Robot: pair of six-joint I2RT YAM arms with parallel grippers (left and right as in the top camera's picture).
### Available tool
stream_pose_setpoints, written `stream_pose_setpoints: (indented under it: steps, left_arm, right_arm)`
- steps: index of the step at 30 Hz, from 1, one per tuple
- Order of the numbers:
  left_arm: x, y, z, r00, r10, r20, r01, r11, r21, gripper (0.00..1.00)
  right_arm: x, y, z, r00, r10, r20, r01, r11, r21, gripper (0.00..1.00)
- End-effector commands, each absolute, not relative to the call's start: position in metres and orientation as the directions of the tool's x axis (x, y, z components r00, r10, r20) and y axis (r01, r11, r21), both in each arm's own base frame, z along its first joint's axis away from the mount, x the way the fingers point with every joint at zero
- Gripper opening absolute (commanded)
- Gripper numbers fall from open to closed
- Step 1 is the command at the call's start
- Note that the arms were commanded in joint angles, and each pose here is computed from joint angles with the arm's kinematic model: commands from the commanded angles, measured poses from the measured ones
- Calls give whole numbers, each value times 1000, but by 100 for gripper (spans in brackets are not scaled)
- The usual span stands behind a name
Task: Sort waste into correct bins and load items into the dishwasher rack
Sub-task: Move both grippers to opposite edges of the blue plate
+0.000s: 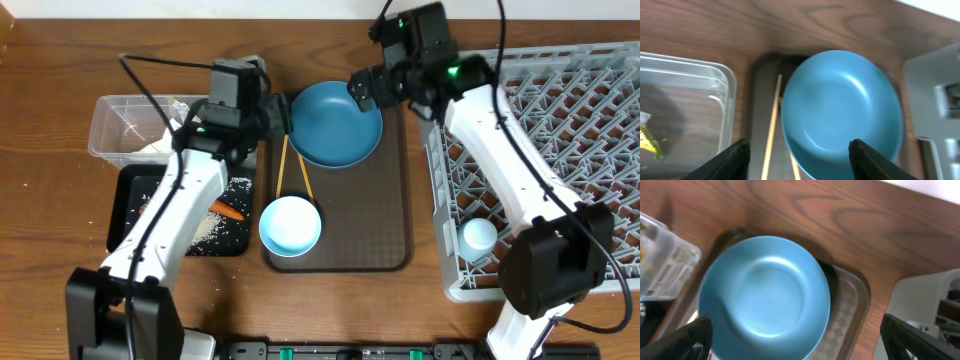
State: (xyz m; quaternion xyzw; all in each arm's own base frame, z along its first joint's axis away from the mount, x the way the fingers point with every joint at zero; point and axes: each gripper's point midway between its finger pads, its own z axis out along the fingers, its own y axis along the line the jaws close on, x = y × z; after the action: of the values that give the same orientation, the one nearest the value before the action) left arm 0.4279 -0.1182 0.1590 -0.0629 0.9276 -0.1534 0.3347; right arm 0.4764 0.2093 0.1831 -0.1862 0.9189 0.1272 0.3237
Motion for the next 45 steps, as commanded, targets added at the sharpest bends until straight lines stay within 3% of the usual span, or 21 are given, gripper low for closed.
stream_pose_setpoints:
  steps: [1, 15, 43, 45]
  left_arm:
    - [433, -107, 137, -776, -204, -596, -61, 966, -251, 64]
    - [437, -139, 108, -824, -177, -538, 19, 941, -338, 64]
    - [449, -151, 28, -872, -175, -457, -21, 946, -323, 64]
    - [449, -152, 28, -872, -174, -458, -19, 946, -323, 53]
  right_arm:
    - [478, 204, 165, -728, -252, -637, -391, 916, 84, 98]
    - [472, 205, 116, -723, -256, -641, -398, 914, 84, 99]
    - [470, 205, 114, -728, -258, -635, -397, 914, 84, 99]
    - [470, 205, 114, -728, -258, -635, -398, 914, 84, 99]
